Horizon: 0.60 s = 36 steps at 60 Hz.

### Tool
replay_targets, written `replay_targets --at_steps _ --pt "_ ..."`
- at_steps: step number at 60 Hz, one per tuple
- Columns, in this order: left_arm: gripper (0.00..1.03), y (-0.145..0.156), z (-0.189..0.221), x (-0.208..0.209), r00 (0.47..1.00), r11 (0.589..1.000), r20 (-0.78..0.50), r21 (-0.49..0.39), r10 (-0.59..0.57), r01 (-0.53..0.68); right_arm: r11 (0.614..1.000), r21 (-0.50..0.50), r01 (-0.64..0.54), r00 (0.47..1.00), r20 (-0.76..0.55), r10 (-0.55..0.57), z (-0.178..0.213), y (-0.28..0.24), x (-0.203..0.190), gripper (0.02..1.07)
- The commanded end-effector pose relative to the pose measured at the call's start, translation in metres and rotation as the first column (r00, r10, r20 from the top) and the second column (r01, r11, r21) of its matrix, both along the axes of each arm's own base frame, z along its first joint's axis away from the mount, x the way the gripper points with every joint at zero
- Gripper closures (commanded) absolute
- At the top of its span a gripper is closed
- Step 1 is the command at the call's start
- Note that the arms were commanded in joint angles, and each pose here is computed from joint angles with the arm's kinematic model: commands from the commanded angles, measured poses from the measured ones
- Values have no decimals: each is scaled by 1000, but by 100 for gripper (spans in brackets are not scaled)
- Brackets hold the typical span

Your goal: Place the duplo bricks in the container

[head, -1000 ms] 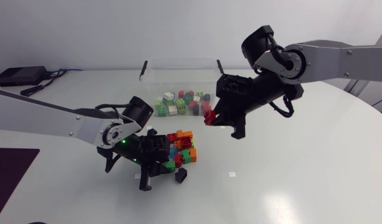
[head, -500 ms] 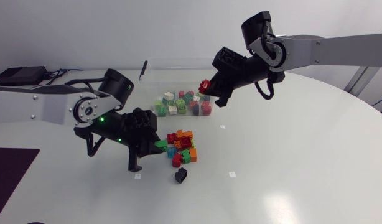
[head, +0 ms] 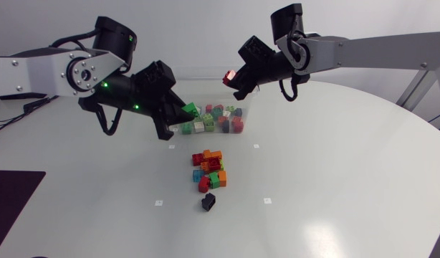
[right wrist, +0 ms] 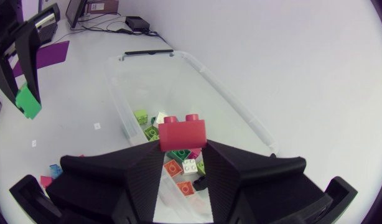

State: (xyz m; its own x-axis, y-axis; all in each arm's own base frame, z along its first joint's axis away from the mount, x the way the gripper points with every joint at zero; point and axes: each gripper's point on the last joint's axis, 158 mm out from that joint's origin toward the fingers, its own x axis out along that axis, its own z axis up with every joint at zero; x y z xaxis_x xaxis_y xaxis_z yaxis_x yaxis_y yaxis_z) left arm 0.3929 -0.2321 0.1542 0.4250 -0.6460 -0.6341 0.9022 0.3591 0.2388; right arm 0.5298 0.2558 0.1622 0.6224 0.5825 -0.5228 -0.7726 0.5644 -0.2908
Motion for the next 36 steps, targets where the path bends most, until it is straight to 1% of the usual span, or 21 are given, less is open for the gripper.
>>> replay_targets --at_steps 1,12,15,17,18,19,20,21,22,25,27,36 --pt "73 0 15 22 998 997 -4 -56 55 -55 999 14 32 999 2 -32 -2 2 17 83" --pt "73 6 29 54 993 988 -3 -102 114 -114 998 10 55 998 16 -56 -2 4 38 83" --pt "73 5 29 62 992 986 -12 -110 122 -122 998 7 63 998 16 -63 -3 4 44 80" --pt "73 6 30 67 991 984 -16 -117 131 -132 998 2 67 998 11 -67 -5 4 47 74" --pt "73 5 29 69 991 983 -22 -119 134 -136 998 1 67 998 8 -67 -5 4 48 69" --pt "73 5 29 72 991 983 -22 -121 136 -137 998 2 67 998 7 -67 -5 5 49 62" --pt "73 4 30 74 990 983 -22 -125 137 -138 998 2 69 998 7 -69 -5 4 49 53" --pt "73 4 29 75 990 982 -24 -126 140 -142 998 3 70 998 6 -70 -4 4 49 47" --pt "73 4 29 77 990 981 -27 -127 141 -144 997 3 73 997 6 -73 -4 3 50 37" --pt "72 2 29 82 989 980 -29 -131 146 -148 997 4 81 997 5 -81 -3 0 49 17" --pt "72 1 29 85 989 979 -30 -134 148 -151 997 3 82 997 3 -82 -3 -2 47 11" --pt "72 -2 27 99 986 975 -34 -147 160 -164 996 10 91 996 24 -91 4 -11 34 8"
